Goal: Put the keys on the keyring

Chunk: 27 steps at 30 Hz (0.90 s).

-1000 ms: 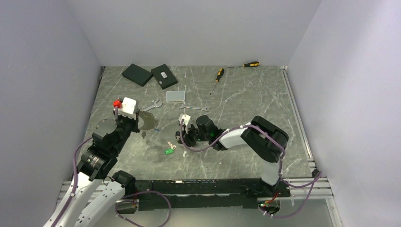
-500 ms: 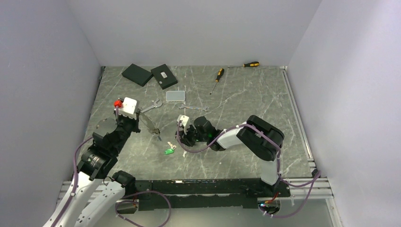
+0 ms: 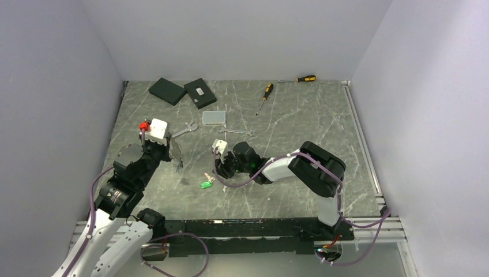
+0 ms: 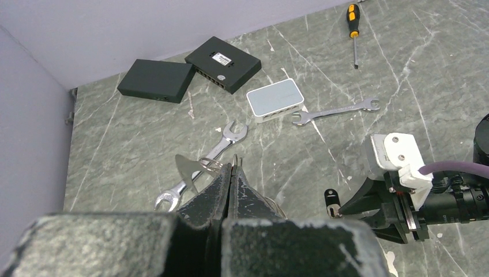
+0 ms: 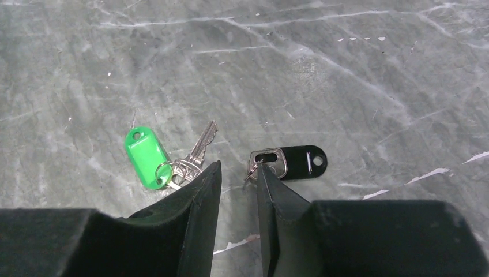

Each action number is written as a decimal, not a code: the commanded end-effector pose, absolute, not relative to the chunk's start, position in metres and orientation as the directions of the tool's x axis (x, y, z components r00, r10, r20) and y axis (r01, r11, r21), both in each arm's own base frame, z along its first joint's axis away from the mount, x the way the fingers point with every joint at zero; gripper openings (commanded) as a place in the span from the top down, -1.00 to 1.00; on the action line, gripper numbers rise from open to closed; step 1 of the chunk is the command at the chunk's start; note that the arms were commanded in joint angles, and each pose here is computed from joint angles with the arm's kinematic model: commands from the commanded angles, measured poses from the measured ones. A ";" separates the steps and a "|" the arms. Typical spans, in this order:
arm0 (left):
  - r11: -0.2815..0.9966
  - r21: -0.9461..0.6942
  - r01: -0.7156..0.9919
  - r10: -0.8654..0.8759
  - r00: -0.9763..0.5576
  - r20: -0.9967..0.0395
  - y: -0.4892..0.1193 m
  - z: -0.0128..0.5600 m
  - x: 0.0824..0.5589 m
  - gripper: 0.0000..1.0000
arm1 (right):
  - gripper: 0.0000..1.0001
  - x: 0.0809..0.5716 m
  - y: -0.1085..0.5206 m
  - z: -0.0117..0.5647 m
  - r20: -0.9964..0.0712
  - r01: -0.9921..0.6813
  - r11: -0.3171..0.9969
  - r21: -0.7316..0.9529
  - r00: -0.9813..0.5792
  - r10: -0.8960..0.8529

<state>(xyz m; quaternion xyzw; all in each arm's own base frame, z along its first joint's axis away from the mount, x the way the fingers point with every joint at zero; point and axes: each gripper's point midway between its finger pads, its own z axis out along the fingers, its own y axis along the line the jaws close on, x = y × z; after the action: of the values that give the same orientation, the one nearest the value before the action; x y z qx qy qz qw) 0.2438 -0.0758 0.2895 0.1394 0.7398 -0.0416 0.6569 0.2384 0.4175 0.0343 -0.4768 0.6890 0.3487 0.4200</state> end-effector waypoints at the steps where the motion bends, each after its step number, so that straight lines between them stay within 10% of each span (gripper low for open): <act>1: 0.958 0.124 0.257 0.136 -0.031 -0.990 -0.077 0.308 0.248 1.00 | 0.37 0.252 0.430 0.053 -0.936 -0.942 0.331 0.048 -0.158 -0.315; 27: 0.959 0.127 0.254 0.141 -0.037 -0.989 -0.077 0.306 0.250 1.00 | 1.00 0.239 0.423 0.032 -0.898 -0.957 0.291 0.013 -0.139 -0.418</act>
<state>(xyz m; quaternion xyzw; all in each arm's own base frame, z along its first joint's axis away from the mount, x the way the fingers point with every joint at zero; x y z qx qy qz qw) 0.2463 -0.0755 0.2868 0.1391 0.7437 -0.0385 0.6527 0.2423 0.4202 0.0259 -0.4867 0.6935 0.3211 0.4233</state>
